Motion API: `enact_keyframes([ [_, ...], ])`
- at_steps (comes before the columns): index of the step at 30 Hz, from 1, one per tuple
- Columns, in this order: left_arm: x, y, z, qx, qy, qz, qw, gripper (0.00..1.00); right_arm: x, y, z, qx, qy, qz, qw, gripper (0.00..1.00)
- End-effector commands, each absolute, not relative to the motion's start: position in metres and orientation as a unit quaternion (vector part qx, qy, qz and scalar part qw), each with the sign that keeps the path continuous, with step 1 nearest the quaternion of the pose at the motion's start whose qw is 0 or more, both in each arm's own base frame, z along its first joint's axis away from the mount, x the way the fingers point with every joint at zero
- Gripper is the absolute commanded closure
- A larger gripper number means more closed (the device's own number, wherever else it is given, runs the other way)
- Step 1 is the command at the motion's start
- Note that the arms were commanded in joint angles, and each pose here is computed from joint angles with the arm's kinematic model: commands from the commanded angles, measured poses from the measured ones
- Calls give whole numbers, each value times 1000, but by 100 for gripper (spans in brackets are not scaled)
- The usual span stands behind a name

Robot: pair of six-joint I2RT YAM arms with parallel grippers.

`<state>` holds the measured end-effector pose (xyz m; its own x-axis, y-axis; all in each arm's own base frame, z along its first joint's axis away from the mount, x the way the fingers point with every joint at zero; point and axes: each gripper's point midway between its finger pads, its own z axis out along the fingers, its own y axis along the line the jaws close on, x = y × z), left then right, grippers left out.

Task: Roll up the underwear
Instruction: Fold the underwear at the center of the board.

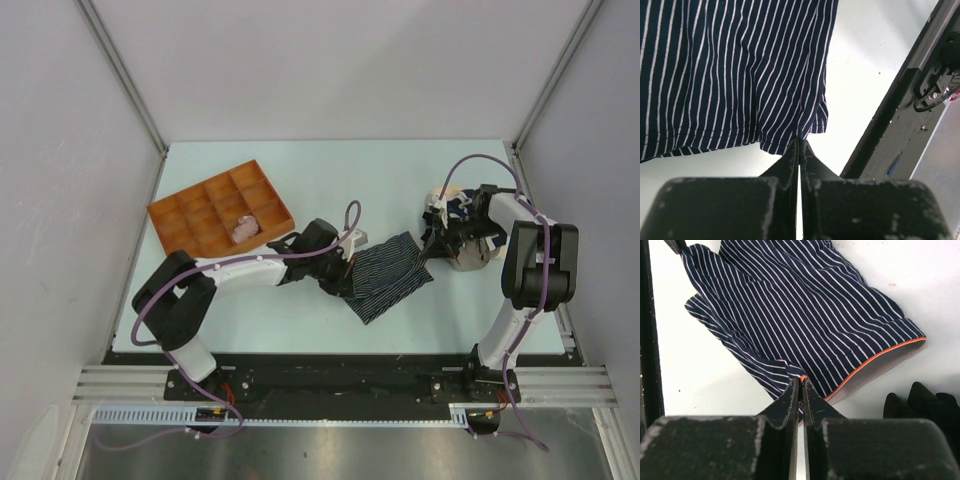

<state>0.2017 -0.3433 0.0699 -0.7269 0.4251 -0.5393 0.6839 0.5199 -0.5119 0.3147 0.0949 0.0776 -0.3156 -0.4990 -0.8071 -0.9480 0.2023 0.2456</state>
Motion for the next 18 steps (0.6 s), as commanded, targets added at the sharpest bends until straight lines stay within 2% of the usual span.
enact_keyframes([
  [1, 192, -354, 73, 334, 842, -390, 164, 100, 314, 94, 85, -515, 718, 362, 297, 92],
  [11, 185, -367, 60, 333, 846, -393, 140, 99, 312, 89, 75, -512, 736, 350, 272, 88],
  [18, 182, -369, 52, 330, 850, -391, 127, 98, 310, 86, 71, -510, 741, 349, 264, 80],
])
